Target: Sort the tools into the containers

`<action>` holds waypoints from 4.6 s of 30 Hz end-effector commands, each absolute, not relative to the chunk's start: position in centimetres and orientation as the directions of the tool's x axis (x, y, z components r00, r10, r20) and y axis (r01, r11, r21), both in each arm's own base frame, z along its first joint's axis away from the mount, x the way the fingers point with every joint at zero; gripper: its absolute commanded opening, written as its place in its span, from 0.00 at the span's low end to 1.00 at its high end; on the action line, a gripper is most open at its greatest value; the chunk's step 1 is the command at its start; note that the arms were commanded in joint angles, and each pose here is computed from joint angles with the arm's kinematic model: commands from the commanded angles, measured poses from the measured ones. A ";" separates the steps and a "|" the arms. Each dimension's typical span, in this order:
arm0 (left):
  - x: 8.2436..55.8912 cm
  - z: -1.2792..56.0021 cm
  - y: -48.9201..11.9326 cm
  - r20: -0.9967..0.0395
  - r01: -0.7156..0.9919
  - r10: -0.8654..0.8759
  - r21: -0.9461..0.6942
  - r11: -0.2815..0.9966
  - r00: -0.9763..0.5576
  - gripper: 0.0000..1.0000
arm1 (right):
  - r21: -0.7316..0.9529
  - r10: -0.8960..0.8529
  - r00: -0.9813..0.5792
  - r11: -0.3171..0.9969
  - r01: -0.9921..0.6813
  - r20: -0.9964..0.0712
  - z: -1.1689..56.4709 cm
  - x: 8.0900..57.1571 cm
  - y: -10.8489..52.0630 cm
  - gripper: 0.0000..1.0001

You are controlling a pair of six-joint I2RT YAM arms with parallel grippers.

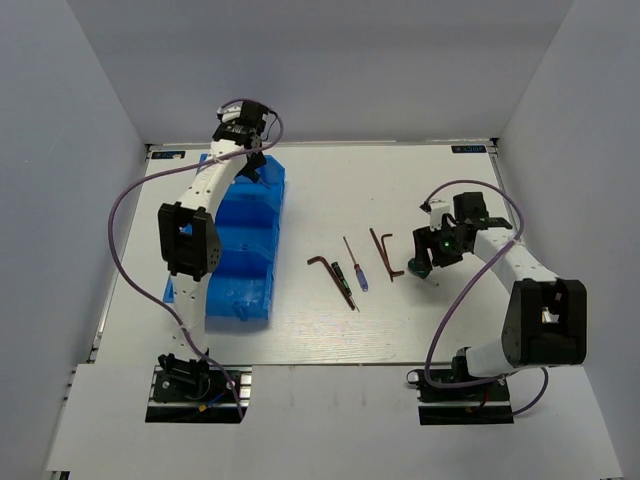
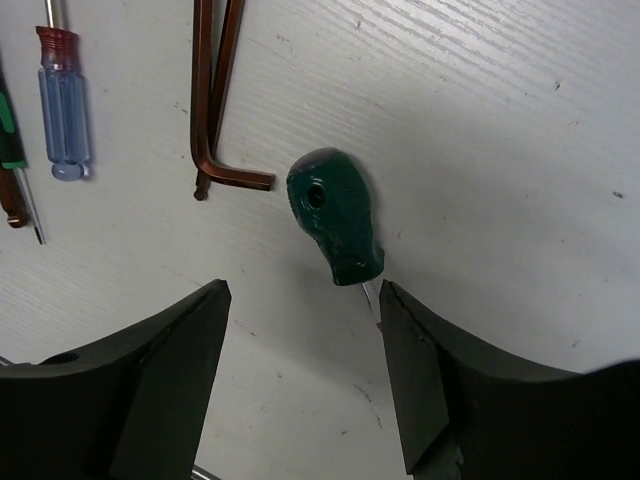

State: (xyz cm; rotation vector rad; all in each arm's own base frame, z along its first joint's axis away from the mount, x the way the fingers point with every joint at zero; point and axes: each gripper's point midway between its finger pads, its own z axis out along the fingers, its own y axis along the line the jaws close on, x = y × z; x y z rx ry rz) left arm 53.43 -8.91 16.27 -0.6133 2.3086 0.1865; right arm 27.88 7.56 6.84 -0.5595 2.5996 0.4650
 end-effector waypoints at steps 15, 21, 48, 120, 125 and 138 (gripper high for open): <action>52.1 21.1 -7.4 -0.721 -0.409 -0.369 -0.130 0.903 -0.586 0.76 | 0.070 -0.494 -0.757 0.817 -0.573 -0.427 3.1 31.2 7.1 0.66; 50.4 25.6 -9.7 -0.750 -0.248 -0.355 -0.258 0.934 -0.558 0.22 | 0.060 -0.523 -0.760 0.808 -0.586 -0.387 1.8 31.9 7.0 0.31; 28.3 28.5 -12.2 -0.887 0.295 -0.271 -0.391 0.872 -0.375 0.81 | -0.005 -0.176 -0.040 0.249 -0.969 -0.984 20.2 48.6 47.1 0.00; 30.0 4.9 -35.2 -0.240 -0.209 -0.263 -0.228 0.951 -0.935 0.39 | 0.258 -0.177 -0.758 0.871 -0.418 -0.628 12.1 27.7 10.7 0.45; 30.0 4.2 -34.9 -0.238 -0.196 -0.240 -0.193 0.961 -0.941 0.39 | 0.266 -0.167 -0.759 0.872 -0.411 -0.629 12.0 27.7 10.5 0.45; 28.7 2.1 -33.9 -0.214 -0.167 -0.189 -0.119 0.979 -0.958 0.39 | 0.338 -0.147 -0.774 0.838 -0.429 -0.616 12.2 27.8 11.2 0.45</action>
